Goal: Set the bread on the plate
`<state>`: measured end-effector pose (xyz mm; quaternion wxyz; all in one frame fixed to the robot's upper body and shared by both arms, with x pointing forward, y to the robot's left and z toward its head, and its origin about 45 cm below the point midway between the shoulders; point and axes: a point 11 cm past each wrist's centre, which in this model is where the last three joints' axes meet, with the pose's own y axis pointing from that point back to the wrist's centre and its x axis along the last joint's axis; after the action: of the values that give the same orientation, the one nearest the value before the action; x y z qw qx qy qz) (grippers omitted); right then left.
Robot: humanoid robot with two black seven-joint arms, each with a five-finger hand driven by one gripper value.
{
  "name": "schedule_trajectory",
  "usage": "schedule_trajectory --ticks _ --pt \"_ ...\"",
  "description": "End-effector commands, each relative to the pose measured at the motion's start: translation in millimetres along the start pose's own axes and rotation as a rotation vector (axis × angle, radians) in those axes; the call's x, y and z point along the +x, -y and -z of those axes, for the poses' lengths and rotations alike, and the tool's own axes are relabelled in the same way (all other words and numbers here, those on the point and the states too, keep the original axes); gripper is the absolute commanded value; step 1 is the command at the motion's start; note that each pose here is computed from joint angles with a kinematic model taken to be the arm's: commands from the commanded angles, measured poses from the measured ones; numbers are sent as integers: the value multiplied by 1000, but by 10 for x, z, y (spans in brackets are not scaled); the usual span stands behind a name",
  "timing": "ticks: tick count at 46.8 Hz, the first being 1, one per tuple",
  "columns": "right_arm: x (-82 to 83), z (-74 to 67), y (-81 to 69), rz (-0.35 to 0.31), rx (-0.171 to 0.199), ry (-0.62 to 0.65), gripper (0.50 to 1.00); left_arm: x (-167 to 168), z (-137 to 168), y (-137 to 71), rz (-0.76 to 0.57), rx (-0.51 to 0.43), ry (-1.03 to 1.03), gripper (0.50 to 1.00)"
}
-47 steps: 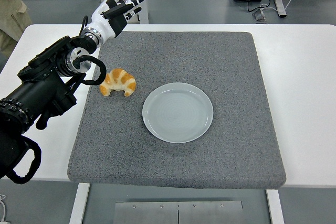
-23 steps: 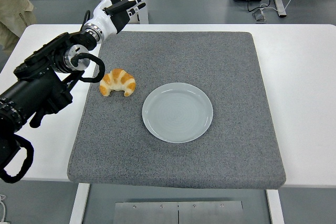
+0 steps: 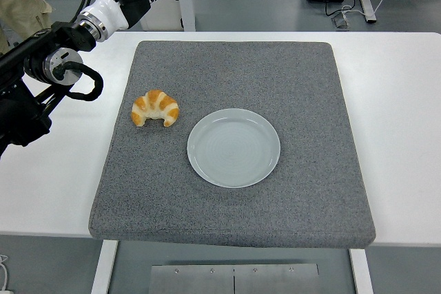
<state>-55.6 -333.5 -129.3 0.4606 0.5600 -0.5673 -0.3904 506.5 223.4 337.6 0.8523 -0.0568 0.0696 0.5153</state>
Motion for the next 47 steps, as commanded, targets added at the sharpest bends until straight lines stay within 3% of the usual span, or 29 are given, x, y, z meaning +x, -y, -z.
schedule_trajectory --ticks 1,24,30,37,47 --pt "1 0 0 0 0 0 1000 39 -24 -34 0 7 61 980" --pt "1 0 0 0 0 0 1000 73 -162 -387 72 63 299 980" --pt "-4 0 0 1 0 1 1000 46 -122 -512 113 109 438 980" --pt "1 0 0 0 0 0 1000 13 -202 -612 116 101 600 980" --pt "1 0 0 0 0 0 1000 122 -11 -713 94 171 822 980"
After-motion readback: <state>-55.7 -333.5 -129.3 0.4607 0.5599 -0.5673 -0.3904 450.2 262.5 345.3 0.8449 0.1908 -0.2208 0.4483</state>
